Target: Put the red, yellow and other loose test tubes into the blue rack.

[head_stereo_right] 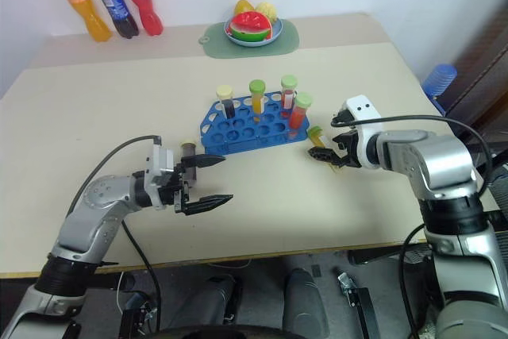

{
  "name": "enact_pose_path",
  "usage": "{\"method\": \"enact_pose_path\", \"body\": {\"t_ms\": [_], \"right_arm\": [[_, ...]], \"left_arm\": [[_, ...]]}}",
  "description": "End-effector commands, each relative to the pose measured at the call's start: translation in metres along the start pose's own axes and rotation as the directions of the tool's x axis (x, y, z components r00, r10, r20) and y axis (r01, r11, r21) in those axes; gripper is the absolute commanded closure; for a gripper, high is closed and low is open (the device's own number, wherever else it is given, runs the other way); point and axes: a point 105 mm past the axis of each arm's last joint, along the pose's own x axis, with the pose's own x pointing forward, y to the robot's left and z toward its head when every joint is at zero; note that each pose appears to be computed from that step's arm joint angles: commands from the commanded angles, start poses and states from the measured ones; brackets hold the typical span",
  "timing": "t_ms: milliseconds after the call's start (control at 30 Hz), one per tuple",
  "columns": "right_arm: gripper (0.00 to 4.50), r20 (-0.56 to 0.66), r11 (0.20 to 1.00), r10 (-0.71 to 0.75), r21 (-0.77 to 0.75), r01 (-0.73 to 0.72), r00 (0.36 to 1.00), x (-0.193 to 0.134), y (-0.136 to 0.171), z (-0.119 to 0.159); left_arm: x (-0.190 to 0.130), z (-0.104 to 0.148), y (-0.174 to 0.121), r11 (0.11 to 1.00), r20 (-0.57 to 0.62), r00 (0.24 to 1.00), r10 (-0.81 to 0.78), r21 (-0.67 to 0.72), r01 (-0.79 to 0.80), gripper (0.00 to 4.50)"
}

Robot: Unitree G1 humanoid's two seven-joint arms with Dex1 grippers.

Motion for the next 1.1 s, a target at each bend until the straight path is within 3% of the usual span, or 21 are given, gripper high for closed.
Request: {"method": "enact_pose_path", "body": {"t_ms": [33, 167, 200, 267, 433, 467, 533, 700, 833, 867, 967, 1100], "right_arm": [[0.23, -0.037, 1.0, 0.009, -0.018, -0.01, 0.999, 0.007, -0.001, 0.008], [0.23, -0.121, 0.998, 0.005, -0.058, -0.012, 0.993, 0.021, -0.004, 0.001], [0.47, -0.139, 0.997, -0.002, -0.08, -0.01, 0.99, 0.024, -0.005, -0.002], [1.07, -0.163, 0.994, -0.009, -0.107, -0.009, 0.987, 0.027, -0.007, -0.007], [3.46, -0.17, 0.977, -0.035, -0.213, -0.002, 0.985, 0.032, -0.01, -0.012], [3.64, -0.153, 0.965, -0.055, -0.263, 0.013, 0.987, 0.029, -0.013, -0.012], [3.64, -0.132, 0.925, -0.093, -0.378, 0.037, 0.987, 0.018, -0.019, -0.015], [3.64, -0.129, 0.852, -0.032, -0.522, -0.041, 0.991, -0.022, -0.014, -0.031], [3.64, -0.16, 0.795, 0.108, -0.579, -0.182, 0.981, -0.036, 0.016, -0.049], [3.64, -0.092, 0.784, 0.186, -0.587, -0.204, 0.978, -0.033, 0.031, -0.042], [3.64, 0.173, 0.774, 0.434, -0.575, -0.267, 0.884, -0.03, 0.075, -0.008], [3.64, 0.467, 0.838, 0.466, -0.505, -0.205, 0.752, -0.013, 0.1, 0.029]], "left_arm": [[-0.002, 0.013, -0.001, 0.999, 0.017, 1.0, -0.004, 0.034, 0.003, 0.0], [-0.002, 0.014, -0.005, 1.0, 0.015, 1.0, -0.002, 0.025, 0.002, 0.0], [-0.001, 0.014, -0.006, 1.0, 0.015, 1.0, -0.002, 0.022, 0.001, 0.0], [-0.001, 0.014, -0.008, 1.0, 0.015, 1.0, -0.002, 0.02, 0.001, 0.0], [-0.001, 0.015, -0.009, 1.0, 0.013, 1.0, 0.001, 0.016, -0.001, 0.0], [-0.002, 0.015, -0.009, 1.0, 0.012, 1.0, 0.005, 0.017, -0.005, 0.0], [-0.003, 0.015, -0.007, 1.0, 0.012, 1.0, 0.014, 0.016, -0.014, 0.0], [-0.003, 0.014, -0.005, 1.0, 0.014, 1.0, 0.025, 0.011, -0.025, 0.0], [-0.001, 0.013, -0.002, 1.0, 0.015, 1.0, 0.014, 0.012, -0.014, 0.0], [-0.001, 0.013, -0.001, 1.0, 0.015, 1.0, 0.013, 0.014, -0.013, 0.0], [-0.002, 0.013, 0.003, 1.0, 0.018, 1.0, 0.024, 0.016, -0.024, 0.0], [-0.008, 0.011, 0.006, 0.998, 0.013, 0.998, 0.06, 0.01, -0.061, 0.0]]}}
